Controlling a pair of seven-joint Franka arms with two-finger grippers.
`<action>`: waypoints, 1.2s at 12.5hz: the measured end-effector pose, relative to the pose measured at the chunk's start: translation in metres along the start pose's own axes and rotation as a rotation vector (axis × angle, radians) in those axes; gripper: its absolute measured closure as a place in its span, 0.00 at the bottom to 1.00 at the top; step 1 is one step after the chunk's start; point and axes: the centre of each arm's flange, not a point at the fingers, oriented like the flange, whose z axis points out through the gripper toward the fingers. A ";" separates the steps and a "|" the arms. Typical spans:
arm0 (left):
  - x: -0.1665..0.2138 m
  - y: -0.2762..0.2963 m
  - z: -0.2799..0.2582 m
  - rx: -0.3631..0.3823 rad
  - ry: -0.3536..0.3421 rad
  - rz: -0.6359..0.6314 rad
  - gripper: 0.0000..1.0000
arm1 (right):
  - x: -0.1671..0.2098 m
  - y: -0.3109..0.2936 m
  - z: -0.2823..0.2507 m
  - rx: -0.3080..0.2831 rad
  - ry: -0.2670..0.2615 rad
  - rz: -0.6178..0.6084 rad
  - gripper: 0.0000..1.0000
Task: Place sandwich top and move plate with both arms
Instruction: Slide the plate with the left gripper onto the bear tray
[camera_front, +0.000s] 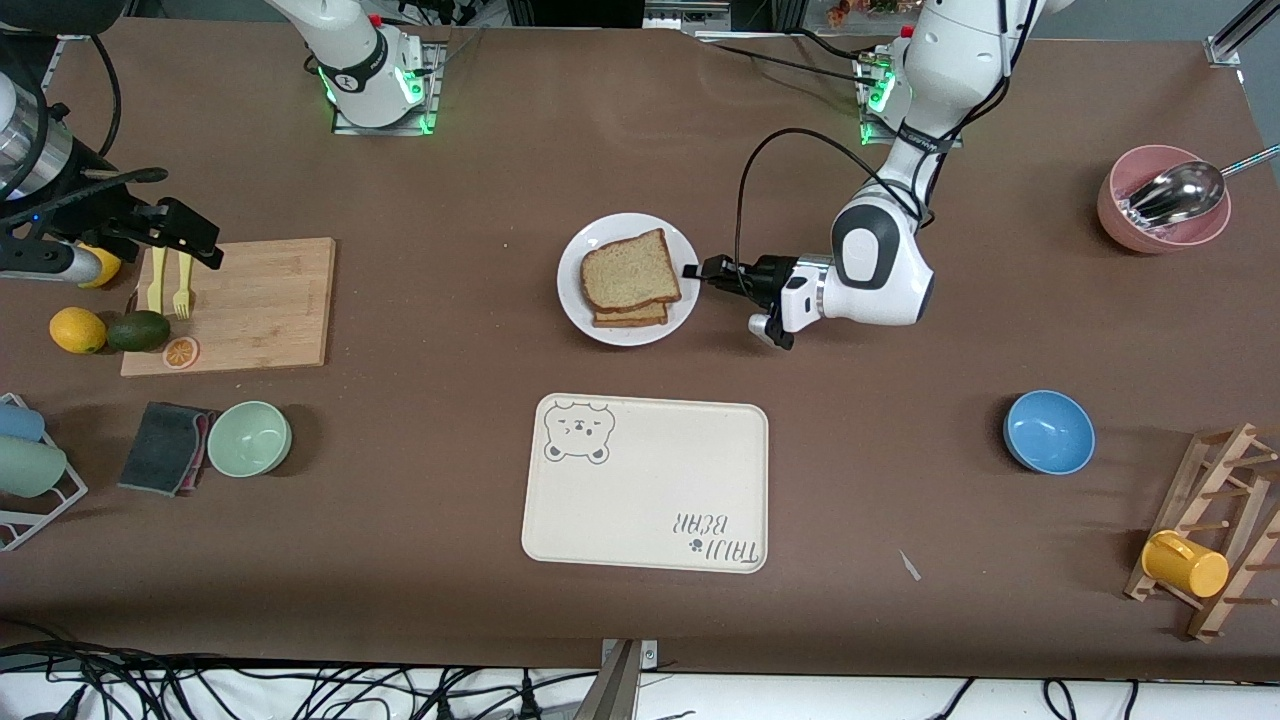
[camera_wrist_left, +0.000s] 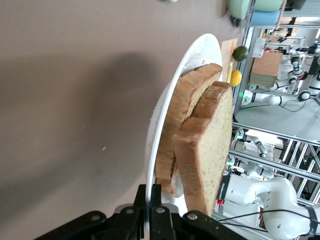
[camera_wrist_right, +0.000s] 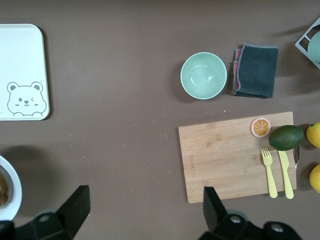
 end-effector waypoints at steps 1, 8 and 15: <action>0.011 0.007 -0.004 -0.016 0.017 0.014 0.95 | 0.000 0.000 0.000 0.000 0.000 0.000 0.00; 0.122 0.003 -0.043 -0.074 0.194 0.009 0.95 | 0.000 0.000 0.000 0.000 0.001 0.000 0.00; 0.179 -0.025 -0.013 -0.102 0.276 -0.009 0.95 | 0.000 0.000 0.000 -0.001 0.001 0.000 0.00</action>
